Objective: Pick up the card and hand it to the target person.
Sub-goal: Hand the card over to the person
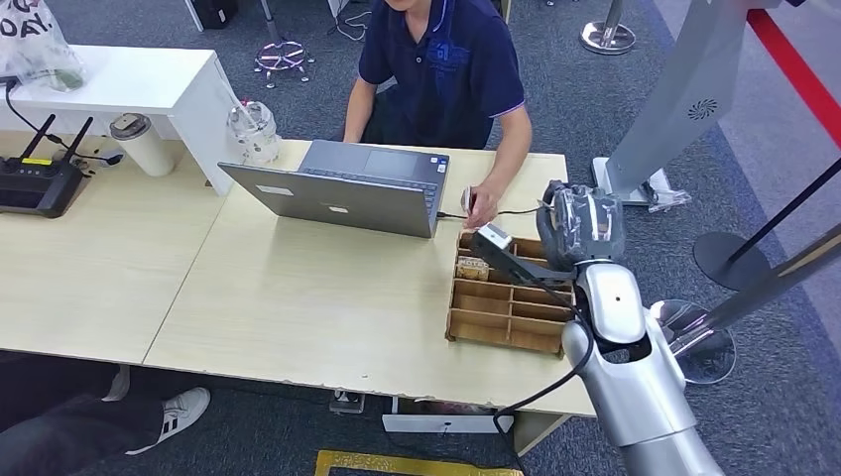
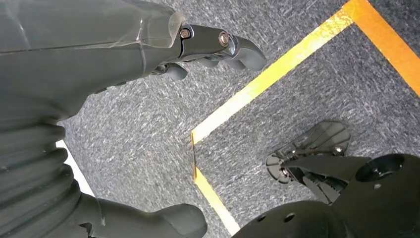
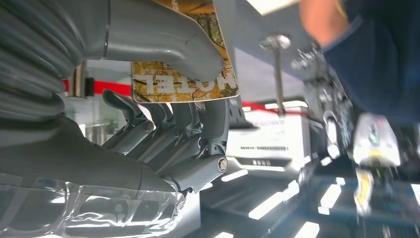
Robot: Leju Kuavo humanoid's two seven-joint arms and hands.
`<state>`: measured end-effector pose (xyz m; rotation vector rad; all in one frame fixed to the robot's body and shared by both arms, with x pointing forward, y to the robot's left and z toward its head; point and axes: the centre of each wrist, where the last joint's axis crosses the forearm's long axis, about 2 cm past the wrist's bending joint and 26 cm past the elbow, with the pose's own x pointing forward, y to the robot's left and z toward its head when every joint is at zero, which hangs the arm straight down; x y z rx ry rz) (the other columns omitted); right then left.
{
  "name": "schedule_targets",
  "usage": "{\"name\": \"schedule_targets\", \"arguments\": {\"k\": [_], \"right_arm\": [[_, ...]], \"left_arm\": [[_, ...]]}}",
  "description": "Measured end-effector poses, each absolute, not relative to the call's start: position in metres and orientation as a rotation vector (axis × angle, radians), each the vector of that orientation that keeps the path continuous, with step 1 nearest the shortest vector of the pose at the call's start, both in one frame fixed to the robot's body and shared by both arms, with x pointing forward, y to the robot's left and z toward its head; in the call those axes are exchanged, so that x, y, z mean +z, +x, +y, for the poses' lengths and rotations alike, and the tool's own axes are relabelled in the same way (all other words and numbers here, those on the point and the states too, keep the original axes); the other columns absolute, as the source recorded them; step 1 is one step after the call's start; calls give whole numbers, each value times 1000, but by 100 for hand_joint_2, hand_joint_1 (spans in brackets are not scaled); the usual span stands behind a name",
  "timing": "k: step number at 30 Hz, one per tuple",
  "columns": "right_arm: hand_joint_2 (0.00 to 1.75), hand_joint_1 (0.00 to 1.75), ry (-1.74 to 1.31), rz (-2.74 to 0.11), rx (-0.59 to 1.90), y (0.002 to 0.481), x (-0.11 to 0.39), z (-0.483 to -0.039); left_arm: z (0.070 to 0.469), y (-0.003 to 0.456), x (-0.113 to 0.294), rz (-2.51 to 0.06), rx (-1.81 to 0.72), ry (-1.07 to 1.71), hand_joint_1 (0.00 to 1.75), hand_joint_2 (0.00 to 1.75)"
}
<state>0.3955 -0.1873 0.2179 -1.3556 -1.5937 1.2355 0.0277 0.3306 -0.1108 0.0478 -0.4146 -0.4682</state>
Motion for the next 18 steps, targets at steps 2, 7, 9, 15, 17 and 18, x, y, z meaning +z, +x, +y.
{"name": "schedule_targets", "arguments": {"k": [2, 7, 9, 15, 17, 18], "right_arm": [[175, 174, -1359, -1652, 1197, 393, 229, -189], [175, 171, -1352, -1706, 1157, 390, 243, -189], [175, 170, -1339, -1703, 1156, 390, 244, -188], [175, 171, -1301, -1683, 1177, 394, 242, -181], [175, 169, -1290, -1679, 1183, 395, 241, -177], [175, 169, -1284, -1675, 1187, 395, 241, -176]], "left_arm": [[331, 26, -111, -412, -466, 41, 0, 175], [331, 24, -111, -406, -467, 26, 0, 175], [331, 24, -111, -404, -470, 19, 0, 175], [331, 24, -111, -397, -483, 7, 0, 175], [331, 25, -111, -393, -486, 5, 0, 175], [331, 25, -111, -392, -488, 4, 0, 175]]}}
